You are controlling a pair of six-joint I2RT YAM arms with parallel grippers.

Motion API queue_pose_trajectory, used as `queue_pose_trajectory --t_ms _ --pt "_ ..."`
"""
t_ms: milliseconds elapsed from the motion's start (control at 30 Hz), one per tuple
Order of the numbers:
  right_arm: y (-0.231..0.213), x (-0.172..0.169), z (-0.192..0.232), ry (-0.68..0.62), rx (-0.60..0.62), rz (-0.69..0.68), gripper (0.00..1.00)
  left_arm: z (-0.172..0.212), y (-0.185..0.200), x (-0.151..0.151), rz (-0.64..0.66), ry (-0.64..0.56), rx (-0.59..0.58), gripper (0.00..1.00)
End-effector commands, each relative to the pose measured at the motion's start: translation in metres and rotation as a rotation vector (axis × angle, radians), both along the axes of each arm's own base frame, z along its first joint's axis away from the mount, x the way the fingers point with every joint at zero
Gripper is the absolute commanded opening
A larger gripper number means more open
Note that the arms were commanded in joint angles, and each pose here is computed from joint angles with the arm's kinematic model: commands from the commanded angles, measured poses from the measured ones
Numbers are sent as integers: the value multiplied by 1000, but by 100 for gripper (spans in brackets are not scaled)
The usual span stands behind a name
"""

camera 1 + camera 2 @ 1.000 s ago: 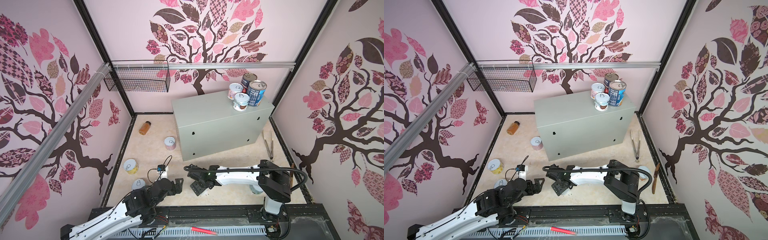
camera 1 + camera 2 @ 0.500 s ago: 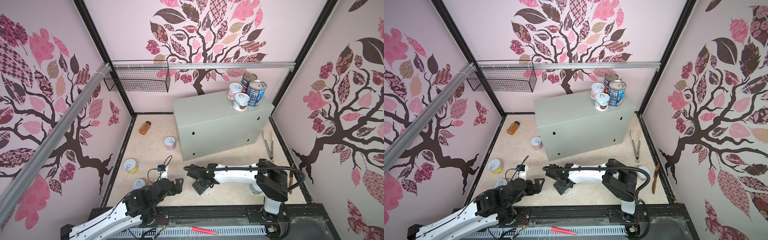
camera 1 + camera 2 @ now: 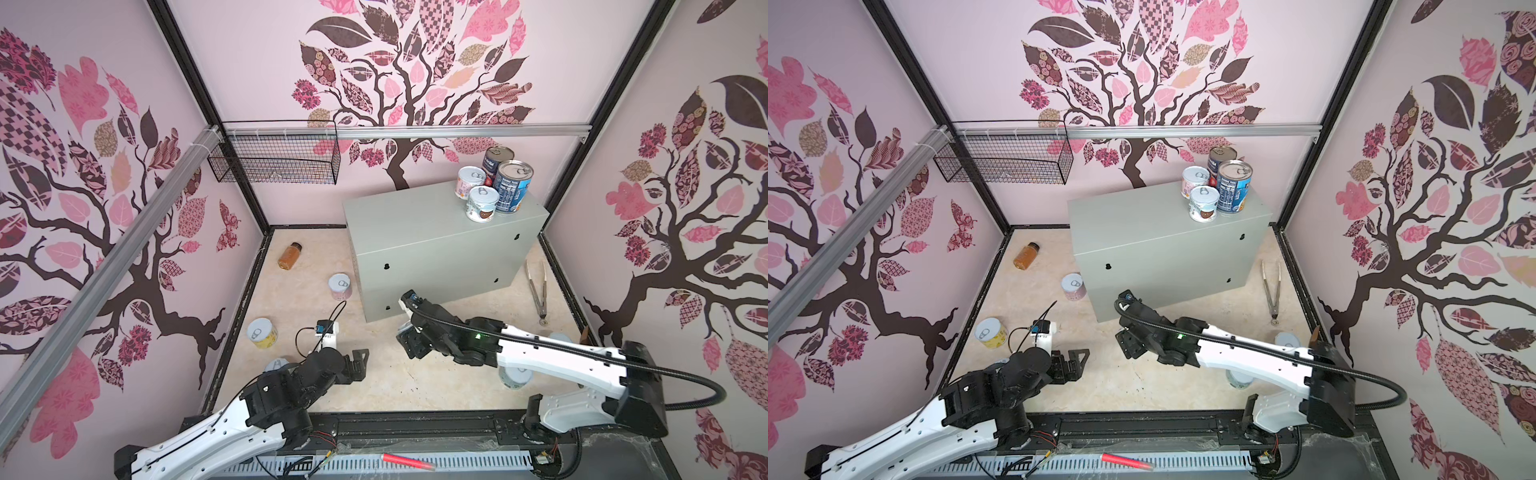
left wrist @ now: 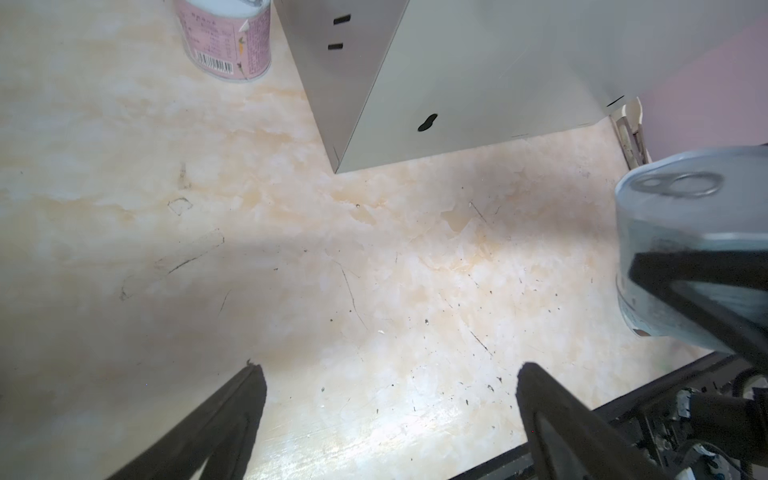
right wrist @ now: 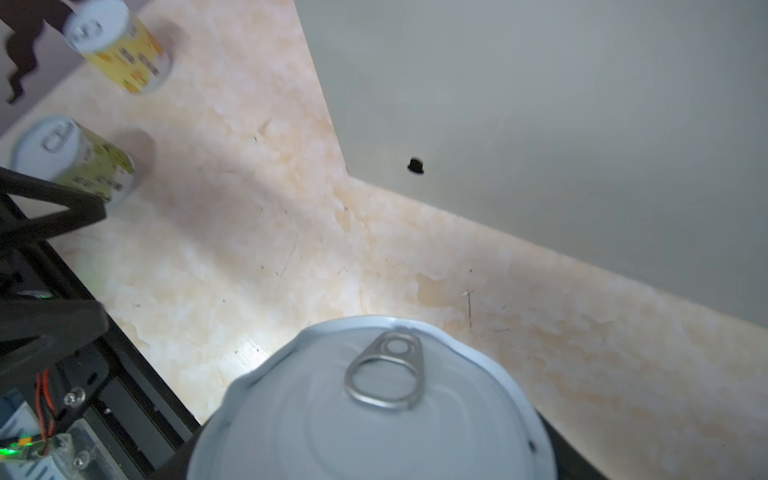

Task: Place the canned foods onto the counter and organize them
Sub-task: 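Carry the pale blue-green can up over the cabinet top with the right gripper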

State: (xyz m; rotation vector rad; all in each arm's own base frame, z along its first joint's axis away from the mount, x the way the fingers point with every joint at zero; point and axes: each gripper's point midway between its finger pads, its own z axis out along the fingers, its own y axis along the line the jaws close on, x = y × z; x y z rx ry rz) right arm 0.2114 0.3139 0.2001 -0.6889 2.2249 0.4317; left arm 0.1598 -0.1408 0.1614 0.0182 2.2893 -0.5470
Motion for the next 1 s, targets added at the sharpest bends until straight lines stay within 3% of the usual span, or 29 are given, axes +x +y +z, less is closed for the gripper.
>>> queue_pose_trajectory --t_ms 0,333,600,967 --pt "-17 14 67 -185 111 -72 38 33 2 5 -8 -69 3 98" --pt "-55 33 187 -447 196 -189 35 110 6 7 -38 -195 -40 98" --pt "-56 61 268 -630 310 -257 31 144 16 6 -35 -269 -63 98" --pt "-50 158 322 -674 344 -356 31 155 12 5 -85 -288 -27 98"
